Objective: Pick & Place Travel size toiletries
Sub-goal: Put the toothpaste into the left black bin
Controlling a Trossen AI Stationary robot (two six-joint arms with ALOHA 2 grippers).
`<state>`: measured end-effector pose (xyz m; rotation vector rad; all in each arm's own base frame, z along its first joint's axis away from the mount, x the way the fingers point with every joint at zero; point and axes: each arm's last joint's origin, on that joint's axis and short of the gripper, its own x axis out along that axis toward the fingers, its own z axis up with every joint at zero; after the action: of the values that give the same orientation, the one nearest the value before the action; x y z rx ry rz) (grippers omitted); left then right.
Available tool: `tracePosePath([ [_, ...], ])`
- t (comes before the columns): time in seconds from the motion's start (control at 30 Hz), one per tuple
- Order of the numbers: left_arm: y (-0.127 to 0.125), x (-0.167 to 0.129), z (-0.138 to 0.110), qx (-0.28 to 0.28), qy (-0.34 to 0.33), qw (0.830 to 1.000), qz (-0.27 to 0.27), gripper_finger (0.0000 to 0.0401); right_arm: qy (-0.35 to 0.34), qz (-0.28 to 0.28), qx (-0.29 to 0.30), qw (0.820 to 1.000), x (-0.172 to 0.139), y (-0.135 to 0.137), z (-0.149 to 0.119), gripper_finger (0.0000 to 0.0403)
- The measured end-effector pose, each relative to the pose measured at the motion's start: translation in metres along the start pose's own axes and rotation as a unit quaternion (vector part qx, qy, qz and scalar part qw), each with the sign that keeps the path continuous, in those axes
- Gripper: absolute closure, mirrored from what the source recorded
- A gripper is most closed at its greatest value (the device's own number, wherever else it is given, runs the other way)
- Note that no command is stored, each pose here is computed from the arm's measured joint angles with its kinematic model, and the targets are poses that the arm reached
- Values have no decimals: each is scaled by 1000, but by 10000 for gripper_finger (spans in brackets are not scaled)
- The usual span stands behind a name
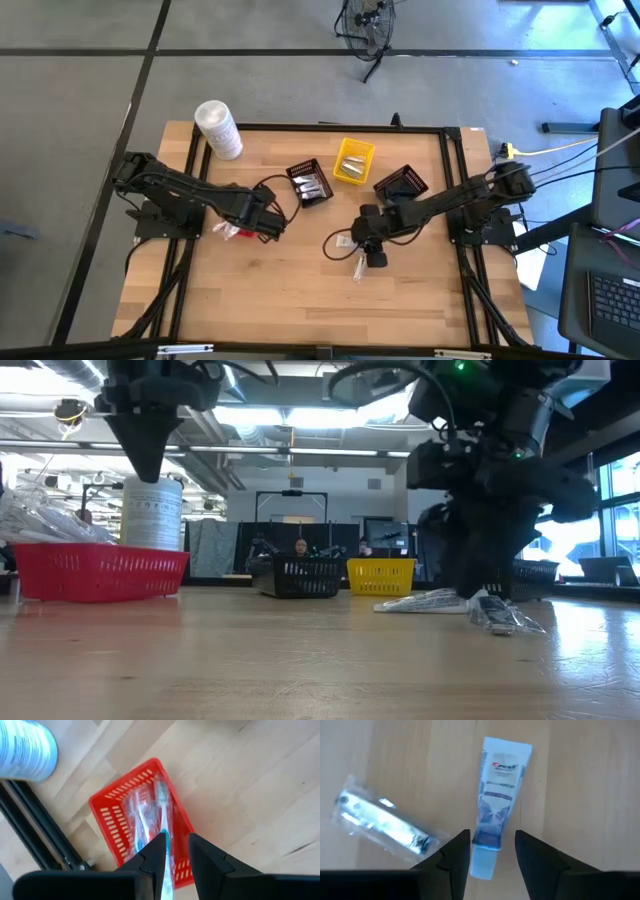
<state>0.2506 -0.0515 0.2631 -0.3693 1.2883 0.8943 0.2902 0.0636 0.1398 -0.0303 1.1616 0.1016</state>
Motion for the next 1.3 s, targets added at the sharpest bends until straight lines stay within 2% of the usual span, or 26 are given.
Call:
tracePosePath([
  [0.27,-1,0,2,2,-23,1000,4,323,15,-21,12,1000,15,-1,-2,236],
  [0.6,1,0,5,2,-70,997,29,324,-11,-16,-3,1000,17,-1,2,321],
  [0.73,1,0,5,2,-80,996,35,322,-73,-58,1,996,17,-5,15,335],
  [0.83,2,-1,6,2,-95,995,43,322,-116,-130,16,985,8,-13,35,325],
  [1.0,2,0,7,0,-104,993,48,324,-152,-193,-59,967,-22,-27,79,312],
  [1.13,2,0,7,0,-104,993,48,323,-186,-197,-70,960,-42,-51,103,324],
  [1.3,2,-1,6,4,-117,992,53,322,-193,-168,-64,965,-41,-84,105,330],
])
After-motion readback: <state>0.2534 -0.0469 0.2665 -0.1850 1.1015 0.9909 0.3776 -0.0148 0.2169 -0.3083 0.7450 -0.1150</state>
